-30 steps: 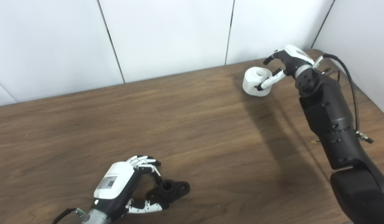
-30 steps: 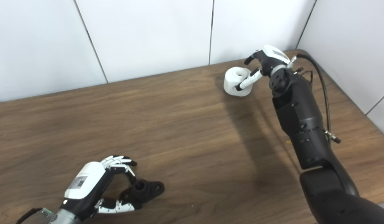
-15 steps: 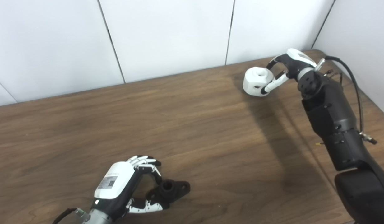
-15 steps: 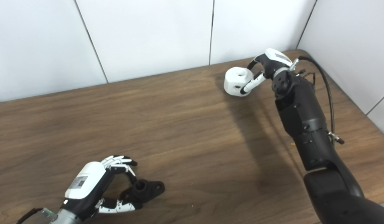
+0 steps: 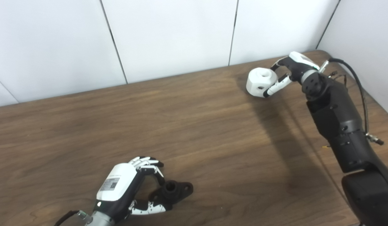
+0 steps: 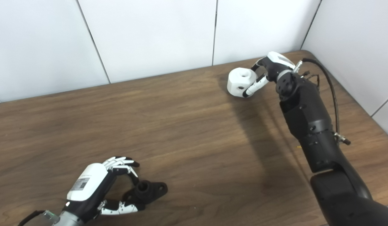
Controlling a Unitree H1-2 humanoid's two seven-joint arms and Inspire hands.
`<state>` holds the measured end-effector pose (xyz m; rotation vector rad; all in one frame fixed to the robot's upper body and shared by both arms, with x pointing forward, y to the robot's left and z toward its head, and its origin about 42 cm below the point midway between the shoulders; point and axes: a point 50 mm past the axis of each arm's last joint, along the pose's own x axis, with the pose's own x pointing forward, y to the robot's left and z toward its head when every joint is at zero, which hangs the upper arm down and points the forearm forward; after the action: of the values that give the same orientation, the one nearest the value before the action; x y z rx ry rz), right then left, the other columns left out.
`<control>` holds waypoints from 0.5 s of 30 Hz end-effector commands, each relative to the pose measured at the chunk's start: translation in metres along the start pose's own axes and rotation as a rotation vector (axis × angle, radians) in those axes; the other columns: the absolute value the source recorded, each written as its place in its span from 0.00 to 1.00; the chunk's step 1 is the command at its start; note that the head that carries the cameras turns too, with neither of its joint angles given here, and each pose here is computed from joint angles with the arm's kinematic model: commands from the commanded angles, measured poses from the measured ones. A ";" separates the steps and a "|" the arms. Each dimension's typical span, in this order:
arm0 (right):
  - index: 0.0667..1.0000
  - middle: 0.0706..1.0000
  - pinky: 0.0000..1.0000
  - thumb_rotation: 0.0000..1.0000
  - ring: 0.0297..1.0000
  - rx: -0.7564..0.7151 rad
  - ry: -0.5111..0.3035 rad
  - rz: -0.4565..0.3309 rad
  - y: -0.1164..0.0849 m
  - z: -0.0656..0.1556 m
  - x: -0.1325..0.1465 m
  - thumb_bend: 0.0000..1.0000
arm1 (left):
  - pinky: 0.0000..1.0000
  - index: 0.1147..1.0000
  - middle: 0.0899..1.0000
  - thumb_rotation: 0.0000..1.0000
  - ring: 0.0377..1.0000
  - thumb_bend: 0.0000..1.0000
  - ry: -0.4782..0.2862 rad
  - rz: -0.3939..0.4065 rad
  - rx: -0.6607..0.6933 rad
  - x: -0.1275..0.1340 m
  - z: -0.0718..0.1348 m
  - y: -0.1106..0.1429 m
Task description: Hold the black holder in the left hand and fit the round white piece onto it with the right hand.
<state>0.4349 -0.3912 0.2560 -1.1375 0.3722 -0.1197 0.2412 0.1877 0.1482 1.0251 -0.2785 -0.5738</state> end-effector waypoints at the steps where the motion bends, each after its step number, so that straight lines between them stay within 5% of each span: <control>1: 0.66 0.92 1.00 0.22 1.00 -0.010 -0.038 -0.109 -0.033 0.012 -0.001 0.90 | 0.89 0.42 0.77 0.05 0.85 0.52 0.005 -0.023 0.013 -0.001 -0.002 -0.003; 15: 0.66 0.92 0.97 0.22 1.00 0.003 -0.050 -0.118 -0.028 0.015 -0.002 0.89 | 0.89 0.42 0.76 0.05 0.85 0.52 0.006 -0.022 0.017 0.000 0.000 -0.003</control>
<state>0.4353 -0.3890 0.2560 -1.1402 0.3525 -0.1360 0.2408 0.1864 0.1478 1.0248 -0.2807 -0.5706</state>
